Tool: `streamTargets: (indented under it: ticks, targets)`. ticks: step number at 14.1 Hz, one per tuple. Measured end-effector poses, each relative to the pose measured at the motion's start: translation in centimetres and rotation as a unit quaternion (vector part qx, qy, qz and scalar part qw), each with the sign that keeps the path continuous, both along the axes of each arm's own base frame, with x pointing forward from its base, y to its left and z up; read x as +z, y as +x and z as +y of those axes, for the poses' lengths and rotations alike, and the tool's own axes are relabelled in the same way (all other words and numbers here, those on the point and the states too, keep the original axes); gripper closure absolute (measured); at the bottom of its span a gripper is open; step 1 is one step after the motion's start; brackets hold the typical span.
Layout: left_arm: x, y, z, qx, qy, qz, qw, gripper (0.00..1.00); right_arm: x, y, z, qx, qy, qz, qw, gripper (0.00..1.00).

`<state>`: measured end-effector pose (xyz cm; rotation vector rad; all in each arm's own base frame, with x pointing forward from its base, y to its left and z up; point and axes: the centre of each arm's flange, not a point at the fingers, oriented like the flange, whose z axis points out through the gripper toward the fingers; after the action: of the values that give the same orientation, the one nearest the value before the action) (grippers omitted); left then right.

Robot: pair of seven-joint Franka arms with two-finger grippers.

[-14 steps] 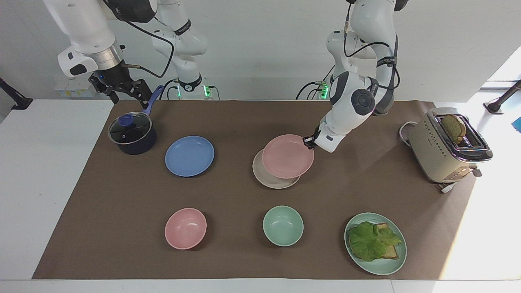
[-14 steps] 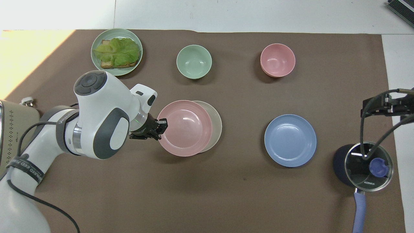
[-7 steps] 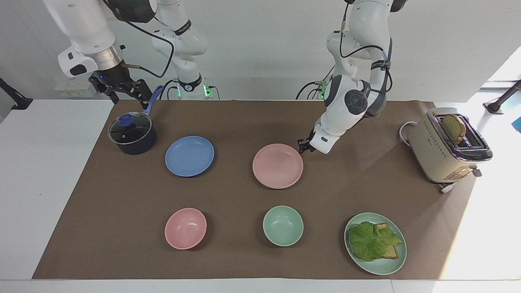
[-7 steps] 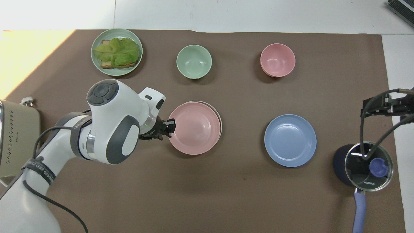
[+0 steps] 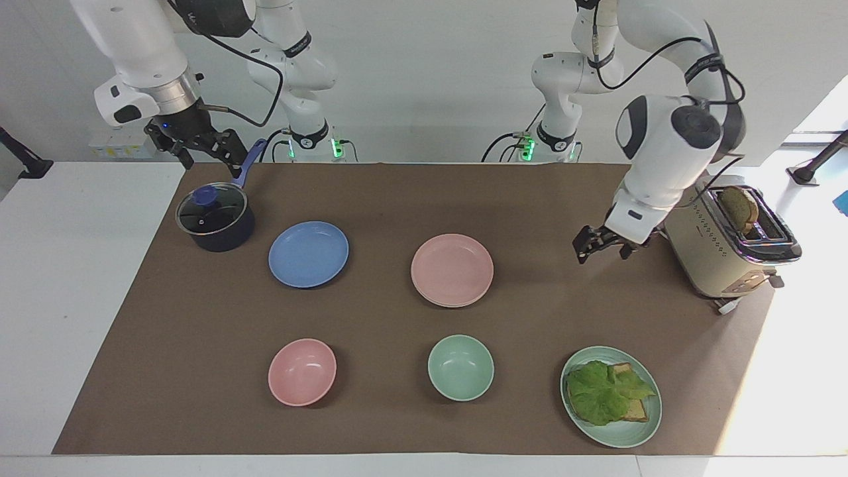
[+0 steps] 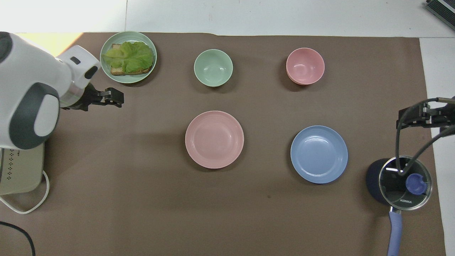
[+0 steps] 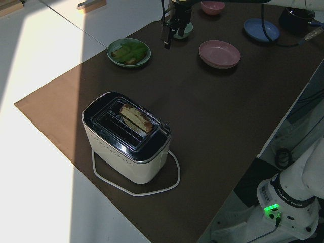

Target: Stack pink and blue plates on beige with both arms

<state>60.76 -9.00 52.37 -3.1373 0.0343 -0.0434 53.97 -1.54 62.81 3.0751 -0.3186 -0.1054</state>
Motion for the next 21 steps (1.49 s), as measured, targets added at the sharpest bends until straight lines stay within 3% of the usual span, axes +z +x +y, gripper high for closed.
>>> streamTargets:
  ticks: [3,6,9,14,17,21]
  targets:
    - [6.8,-1.2,2.0,-0.039,0.011,-0.001,0.999,0.0,0.0,0.0,-0.4,-0.004,0.0,0.0,1.0,0.0]
    - [10.4,-3.0,2.2,-0.042,0.012,-0.017,0.999,0.0,0.0,0.0,-0.7,-0.007,0.0,0.0,1.0,0.0]
    - [10.8,-3.3,2.3,-0.042,0.012,-0.018,0.999,0.0,-0.2,0.0,-0.7,-0.007,0.0,-0.001,1.0,0.0]
    - [10.6,-3.0,4.1,-0.026,0.013,-0.016,0.999,0.0,-2.3,0.1,-0.5,-0.002,-0.003,-0.037,0.999,0.0]
    - [10.6,-3.0,4.5,-0.022,0.013,-0.016,1.0,0.0,-6.5,0.7,-0.1,0.004,-0.003,-0.05,0.999,0.0]
    - [10.6,-3.0,4.5,-0.023,0.013,-0.016,1.0,0.0,-15.1,0.6,-0.1,0.015,0.0,-0.041,0.999,0.0]
